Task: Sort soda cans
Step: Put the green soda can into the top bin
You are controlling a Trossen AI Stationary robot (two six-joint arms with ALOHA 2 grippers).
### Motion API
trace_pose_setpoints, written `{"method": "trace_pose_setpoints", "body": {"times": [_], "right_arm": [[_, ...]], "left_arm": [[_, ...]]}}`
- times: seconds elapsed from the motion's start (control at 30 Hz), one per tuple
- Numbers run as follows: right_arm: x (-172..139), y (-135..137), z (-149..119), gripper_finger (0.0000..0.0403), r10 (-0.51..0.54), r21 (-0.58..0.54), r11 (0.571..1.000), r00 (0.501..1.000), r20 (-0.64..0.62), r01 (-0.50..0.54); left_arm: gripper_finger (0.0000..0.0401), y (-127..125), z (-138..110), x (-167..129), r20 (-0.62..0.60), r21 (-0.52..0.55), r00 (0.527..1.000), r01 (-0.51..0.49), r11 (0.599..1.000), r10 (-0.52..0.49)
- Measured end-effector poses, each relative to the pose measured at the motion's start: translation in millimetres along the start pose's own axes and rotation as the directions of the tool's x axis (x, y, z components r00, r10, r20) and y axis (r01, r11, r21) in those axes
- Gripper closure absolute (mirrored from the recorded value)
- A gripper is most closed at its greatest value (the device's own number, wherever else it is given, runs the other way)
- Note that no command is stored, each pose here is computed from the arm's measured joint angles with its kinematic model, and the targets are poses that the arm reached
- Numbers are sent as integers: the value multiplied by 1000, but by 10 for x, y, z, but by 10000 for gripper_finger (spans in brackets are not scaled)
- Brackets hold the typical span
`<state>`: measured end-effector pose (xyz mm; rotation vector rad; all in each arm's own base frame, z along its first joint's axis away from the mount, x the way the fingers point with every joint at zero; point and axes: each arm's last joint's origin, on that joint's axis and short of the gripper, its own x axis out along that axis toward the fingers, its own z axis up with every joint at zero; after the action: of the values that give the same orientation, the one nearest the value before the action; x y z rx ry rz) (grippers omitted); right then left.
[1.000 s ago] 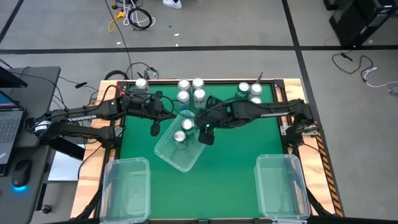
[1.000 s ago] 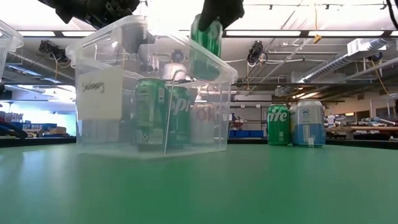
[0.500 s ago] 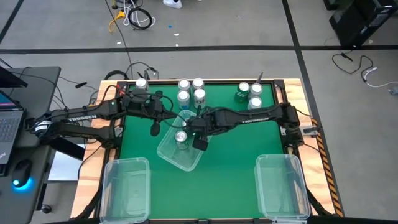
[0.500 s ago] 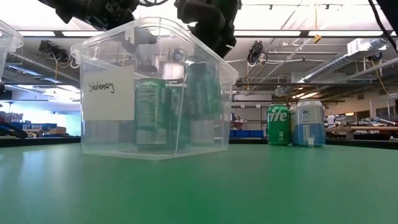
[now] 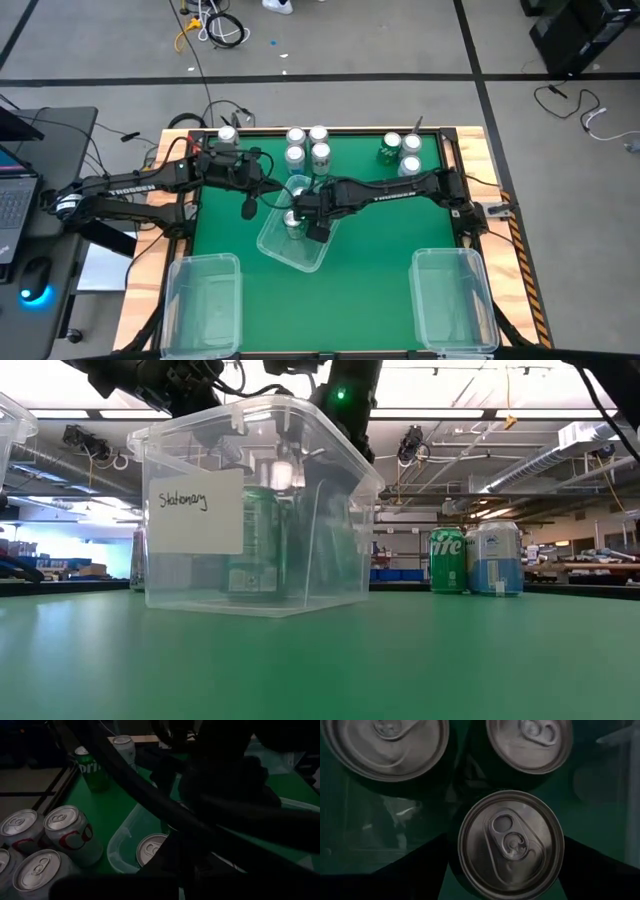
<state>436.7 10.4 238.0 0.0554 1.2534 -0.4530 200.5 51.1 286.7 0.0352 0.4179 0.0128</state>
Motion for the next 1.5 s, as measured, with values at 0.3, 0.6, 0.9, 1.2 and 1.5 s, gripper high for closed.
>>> {"method": "trace_pose_setpoints", "body": {"times": [0.3, 0.6, 0.9, 1.2, 1.5], "right_arm": [[-48, -26, -34, 77, -11, -27, 1000, 1000, -19, 11], [-129, -62, -44, 54, -21, -71, 997, 1000, -10, 20], [-324, -100, 47, 53, -5, -111, 994, 998, 64, 12], [-894, -609, 150, 56, -88, -140, 986, 996, 23, 91], [-668, -1733, 166, 72, 17, -112, 993, 988, -157, -35]], "left_arm": [[400, -2, -14, 0, -14, -6, 1000, 3, 1000, -3], [400, -6, -28, -1, -28, -14, 1000, 6, 1000, -7], [400, -7, -32, -1, -32, -16, 999, 7, 1000, -8], [400, -8, -31, -2, -33, -10, 999, 8, 1000, -8], [400, -10, -47, -3, -49, -10, 999, 10, 1000, -10]]}}
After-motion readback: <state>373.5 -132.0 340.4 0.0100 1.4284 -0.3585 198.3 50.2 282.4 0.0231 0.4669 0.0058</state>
